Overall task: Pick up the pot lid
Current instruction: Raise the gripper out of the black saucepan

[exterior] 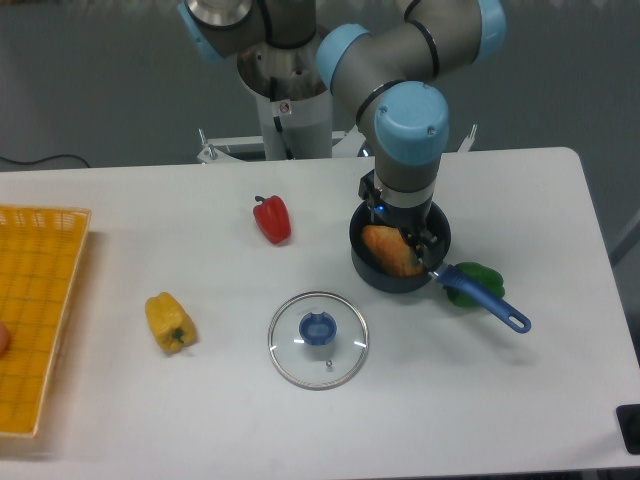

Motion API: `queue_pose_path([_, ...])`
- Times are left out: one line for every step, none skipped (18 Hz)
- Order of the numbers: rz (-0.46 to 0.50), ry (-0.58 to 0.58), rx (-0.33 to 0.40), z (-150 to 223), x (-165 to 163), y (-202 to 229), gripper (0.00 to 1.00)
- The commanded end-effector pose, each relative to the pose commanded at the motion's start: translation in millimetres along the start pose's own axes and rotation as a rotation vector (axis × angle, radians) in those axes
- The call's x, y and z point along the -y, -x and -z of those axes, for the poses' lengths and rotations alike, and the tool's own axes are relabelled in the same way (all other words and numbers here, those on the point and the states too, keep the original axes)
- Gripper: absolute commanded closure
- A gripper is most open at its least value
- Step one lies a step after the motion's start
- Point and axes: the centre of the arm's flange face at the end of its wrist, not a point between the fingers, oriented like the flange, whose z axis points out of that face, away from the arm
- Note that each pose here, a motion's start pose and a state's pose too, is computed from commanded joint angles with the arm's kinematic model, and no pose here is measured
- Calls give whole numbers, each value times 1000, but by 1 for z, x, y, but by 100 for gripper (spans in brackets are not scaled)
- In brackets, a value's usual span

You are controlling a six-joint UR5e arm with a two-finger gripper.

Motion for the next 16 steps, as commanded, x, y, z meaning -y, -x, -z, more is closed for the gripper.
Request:
queue_pose_path([-8, 0, -3, -2, 2, -2, 0])
queue_pose_path([0, -8, 3, 4, 2, -1, 0])
queue_pose_path([3, -29, 5, 7, 4, -1, 0])
queue_pose_path([11, -51, 0, 6, 7, -2, 0])
queue_pose_path([26, -64, -7, 4, 8, -5, 0])
queue_pose_path([44, -65, -10, 3, 8, -6, 0])
queue_pose_path([47, -65, -13, 0, 10, -9, 0])
queue_pose_path([51, -66, -12, 0, 14, -13, 0])
queue_pose_path([67, -75, -1, -1, 16, -14, 0])
queue_pose_path([100, -100, -4, -4, 18, -15, 0])
queue_pose_path([142, -124, -23, -10, 21, -17, 0])
queue_pose_path([176, -142, -38, -14, 23, -21, 0])
queue_pose_path([206, -158, -29, -14, 25, -20, 0])
queue_pose_path([238, -167, -5, -12, 29, -17, 0])
queue_pose_path([275, -170, 13, -11, 37, -18, 0])
queue_pose_path([320, -174, 17, -12, 45, -20, 0])
